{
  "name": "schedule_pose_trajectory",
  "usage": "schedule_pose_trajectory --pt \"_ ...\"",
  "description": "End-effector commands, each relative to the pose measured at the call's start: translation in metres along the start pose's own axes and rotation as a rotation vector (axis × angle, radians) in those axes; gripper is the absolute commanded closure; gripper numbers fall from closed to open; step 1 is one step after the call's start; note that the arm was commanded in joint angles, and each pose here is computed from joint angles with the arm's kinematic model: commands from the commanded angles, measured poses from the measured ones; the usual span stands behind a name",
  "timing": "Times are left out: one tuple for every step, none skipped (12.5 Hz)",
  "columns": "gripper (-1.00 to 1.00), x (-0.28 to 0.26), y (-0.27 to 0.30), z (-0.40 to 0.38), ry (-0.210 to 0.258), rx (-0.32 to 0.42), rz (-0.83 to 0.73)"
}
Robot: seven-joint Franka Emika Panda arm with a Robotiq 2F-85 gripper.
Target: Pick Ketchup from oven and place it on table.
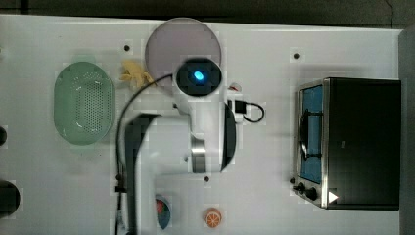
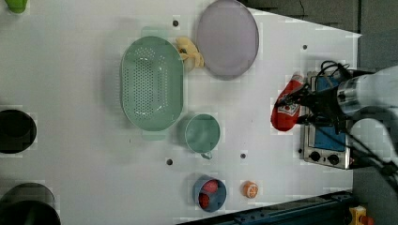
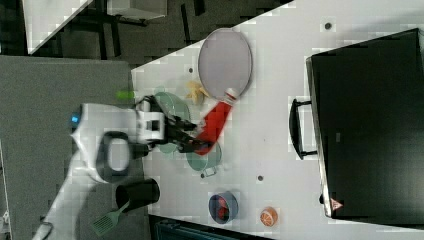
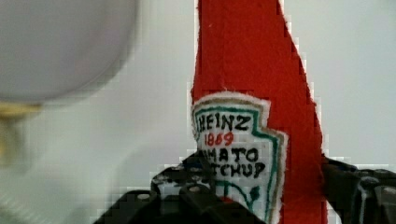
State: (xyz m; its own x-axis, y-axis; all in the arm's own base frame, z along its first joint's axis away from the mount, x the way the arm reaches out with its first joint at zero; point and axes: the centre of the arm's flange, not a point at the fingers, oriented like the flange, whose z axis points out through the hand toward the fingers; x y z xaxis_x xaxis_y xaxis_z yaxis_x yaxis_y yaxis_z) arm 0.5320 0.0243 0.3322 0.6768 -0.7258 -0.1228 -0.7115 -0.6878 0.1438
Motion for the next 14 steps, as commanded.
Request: schedule_pose_trajectory --pt "-0.27 0.018 0.015 0.035 0.042 0.059 0.070" --pt "-0.27 0.018 0.015 0.056 0.049 0.063 0.071" --pt "-0.26 0.020 0.012 0.072 0.055 0.068 0.072" --pt "-0.27 0.022 0.011 0.087 0.048 0.056 0.073" --pt "-0.27 0.023 0.011 0.102 0.036 0.039 0.075" --pt "-0.26 0.026 0.011 0.111 0.033 0.033 0.078" --pt "-0.27 0.029 0.012 0.116 0.040 0.039 0.083" --pt "-0.27 0.030 0.012 0.119 0.048 0.045 0.086" --pt "-0.32 0.031 0.013 0.121 0.050 0.047 0.089" --pt "-0.52 0.030 0.015 0.123 0.046 0.043 0.091" --pt "-0.74 0.030 0.016 0.124 0.045 0.042 0.093" --pt "-0.96 0.030 0.015 0.122 0.047 0.044 0.093" --pt "-1.00 0.031 0.014 0.120 0.051 0.048 0.094" --pt "-1.00 0.031 0.012 0.112 0.060 0.061 0.108"
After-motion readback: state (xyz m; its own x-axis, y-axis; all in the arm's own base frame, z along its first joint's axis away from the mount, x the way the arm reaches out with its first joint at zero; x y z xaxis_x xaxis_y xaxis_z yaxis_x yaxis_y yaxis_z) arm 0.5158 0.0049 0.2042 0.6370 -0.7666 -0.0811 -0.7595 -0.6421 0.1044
